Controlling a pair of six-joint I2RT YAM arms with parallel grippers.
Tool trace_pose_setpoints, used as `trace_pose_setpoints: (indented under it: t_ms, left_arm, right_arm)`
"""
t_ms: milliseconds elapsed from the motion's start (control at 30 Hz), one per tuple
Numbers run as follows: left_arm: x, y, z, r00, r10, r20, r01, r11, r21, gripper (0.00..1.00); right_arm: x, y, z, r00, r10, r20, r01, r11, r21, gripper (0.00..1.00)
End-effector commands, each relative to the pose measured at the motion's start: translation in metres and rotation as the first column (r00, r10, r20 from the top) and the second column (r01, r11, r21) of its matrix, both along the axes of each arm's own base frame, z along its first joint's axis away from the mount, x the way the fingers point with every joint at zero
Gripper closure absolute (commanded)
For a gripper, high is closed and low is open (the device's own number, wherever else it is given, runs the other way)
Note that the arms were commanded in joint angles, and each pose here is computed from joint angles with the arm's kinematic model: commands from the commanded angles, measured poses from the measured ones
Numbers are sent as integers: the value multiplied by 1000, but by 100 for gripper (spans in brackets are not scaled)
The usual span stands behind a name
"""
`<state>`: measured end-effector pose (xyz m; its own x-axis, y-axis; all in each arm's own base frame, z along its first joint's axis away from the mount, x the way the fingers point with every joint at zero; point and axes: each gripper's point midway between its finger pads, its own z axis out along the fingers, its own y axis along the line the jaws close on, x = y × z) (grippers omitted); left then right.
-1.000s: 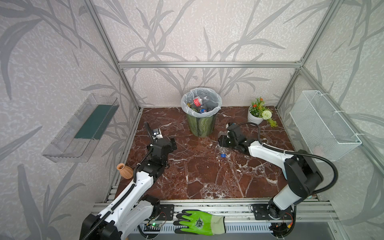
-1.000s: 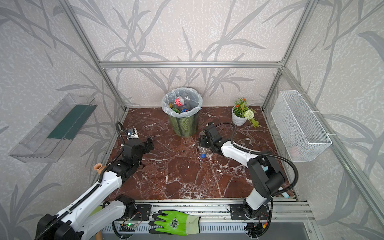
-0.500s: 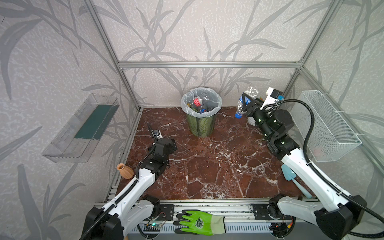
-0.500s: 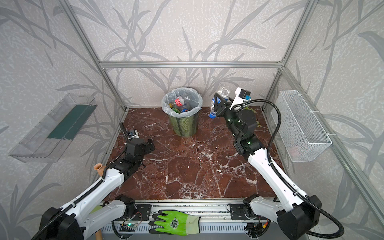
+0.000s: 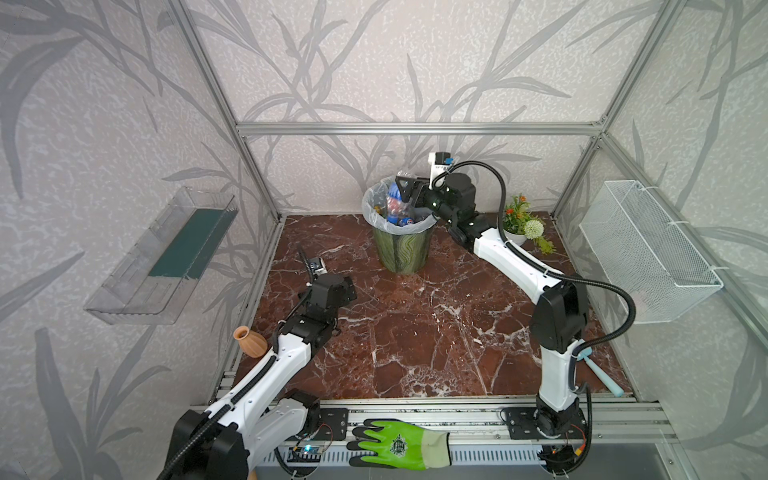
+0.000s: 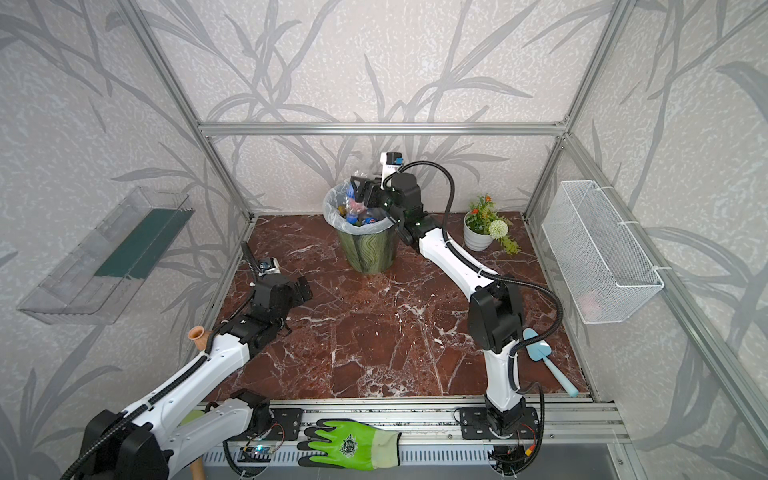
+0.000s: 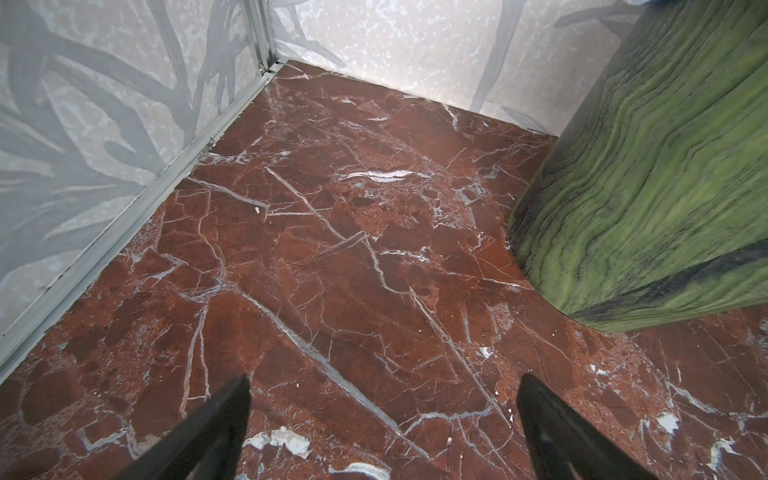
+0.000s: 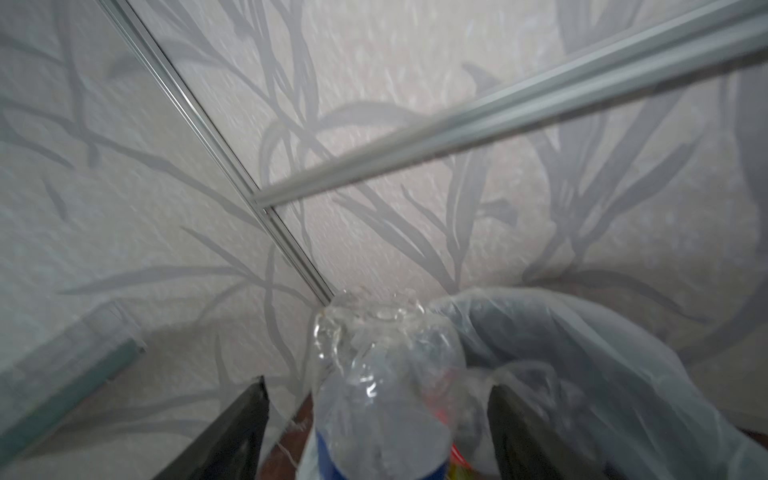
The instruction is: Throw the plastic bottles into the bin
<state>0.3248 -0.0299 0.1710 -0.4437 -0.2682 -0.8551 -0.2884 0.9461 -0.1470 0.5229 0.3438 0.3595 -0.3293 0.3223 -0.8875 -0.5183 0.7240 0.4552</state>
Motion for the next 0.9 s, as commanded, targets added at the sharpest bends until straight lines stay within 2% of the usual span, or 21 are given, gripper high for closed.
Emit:
trace_pose_setpoints:
  t_ms: [0,100,167,267,333,467,567,633,767,833,867]
  left_arm:
    - [2,1,15,1000,0,26,0,1000,-2,1]
    - [0,3,18,999,4,36,-4,1000,5,1]
    - [-1,5,18,999,9,38,-10,1000,9,1]
    - [-1,7,18,999,21,40,-22,1000,14,1]
    - [-1,9,19,999,30,41,-30,999,19,1]
    - [-1,15,20,997,65,42,-67,997,33,1]
    - [-3,23,20,993,110,51,-113,992,56,1]
    - [-4,30,21,988,144,54,-148,986,80,1]
    - [-6,42,21,977,206,54,-212,969,128,1]
    - [-6,46,21,972,226,58,-232,961,148,1]
    - [-5,47,20,972,229,59,-235,959,156,1]
  right_arm:
    - [-40,-42,103,979,-56,194,55,998,11,9]
    - [-69,-80,139,952,-134,275,138,990,4,2]
    - [-86,-105,152,930,-189,316,196,981,10,1]
    - [-107,-140,153,903,-259,343,269,963,20,0]
    - [-117,-164,139,887,-308,343,325,946,8,1]
    - [-126,-208,79,881,-381,282,408,912,-41,1]
    - [-132,-238,3,870,-437,229,477,863,-166,1]
    - [-140,-258,-48,848,-469,246,526,800,-288,1]
    - [-158,-282,-126,828,-458,324,561,669,-489,1]
    - [-165,-292,-159,828,-455,328,559,633,-536,1]
    - [-167,-295,-171,833,-456,313,551,632,-545,1]
